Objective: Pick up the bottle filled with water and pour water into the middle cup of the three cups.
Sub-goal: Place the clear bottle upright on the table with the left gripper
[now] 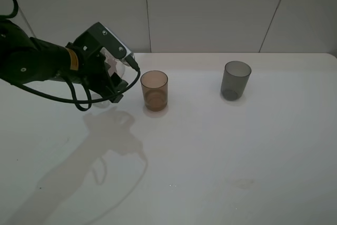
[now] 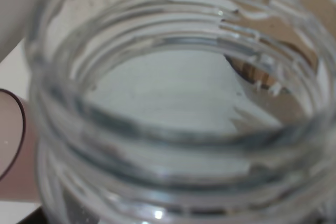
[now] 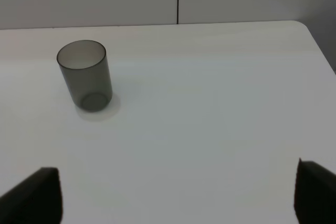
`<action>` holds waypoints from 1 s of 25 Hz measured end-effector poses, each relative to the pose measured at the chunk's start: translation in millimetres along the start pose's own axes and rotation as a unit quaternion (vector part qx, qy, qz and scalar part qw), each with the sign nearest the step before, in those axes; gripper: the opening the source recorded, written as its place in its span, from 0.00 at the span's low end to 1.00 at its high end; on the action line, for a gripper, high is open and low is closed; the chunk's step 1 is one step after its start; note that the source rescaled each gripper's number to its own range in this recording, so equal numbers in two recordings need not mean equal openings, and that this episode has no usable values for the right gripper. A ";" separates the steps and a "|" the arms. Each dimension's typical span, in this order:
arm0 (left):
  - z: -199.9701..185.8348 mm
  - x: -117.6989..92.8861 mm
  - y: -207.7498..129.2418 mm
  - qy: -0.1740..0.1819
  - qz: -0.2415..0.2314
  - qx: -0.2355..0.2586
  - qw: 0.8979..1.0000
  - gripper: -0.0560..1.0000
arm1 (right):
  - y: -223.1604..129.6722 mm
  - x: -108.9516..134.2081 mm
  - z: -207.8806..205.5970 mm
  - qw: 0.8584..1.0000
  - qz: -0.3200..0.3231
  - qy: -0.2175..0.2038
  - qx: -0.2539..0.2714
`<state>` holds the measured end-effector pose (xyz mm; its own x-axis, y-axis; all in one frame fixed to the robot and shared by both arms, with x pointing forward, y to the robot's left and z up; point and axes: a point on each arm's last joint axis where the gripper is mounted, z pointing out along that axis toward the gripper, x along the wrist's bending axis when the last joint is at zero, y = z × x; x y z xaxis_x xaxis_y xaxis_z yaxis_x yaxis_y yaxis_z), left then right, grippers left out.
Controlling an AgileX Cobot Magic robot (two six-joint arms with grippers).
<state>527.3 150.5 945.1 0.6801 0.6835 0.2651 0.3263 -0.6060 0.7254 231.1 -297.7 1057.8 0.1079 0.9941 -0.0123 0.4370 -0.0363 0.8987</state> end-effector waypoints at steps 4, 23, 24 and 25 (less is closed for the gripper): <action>-6.7 5.4 -24.1 0.009 -0.051 -0.069 0.996 0.06 | 0.0 0.0 0.0 1.000 0.000 0.000 0.000; 13.0 14.0 -92.7 0.050 -0.171 -0.207 0.962 0.06 | 0.0 0.0 0.0 1.000 0.000 0.000 0.000; 13.9 13.8 -94.2 0.051 -0.173 -0.204 0.962 0.06 | 0.0 0.0 0.0 1.000 0.000 0.000 0.000; 14.4 14.4 -95.1 0.055 -0.176 -0.203 0.962 0.06 | 0.0 0.0 0.0 1.000 0.000 0.000 0.000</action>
<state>515.4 212.1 870.8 0.4933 0.8699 0.0066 0.2256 -0.1352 0.9648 231.1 -297.7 1057.8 0.1079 0.9941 -0.0123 0.4370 -0.0363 0.8987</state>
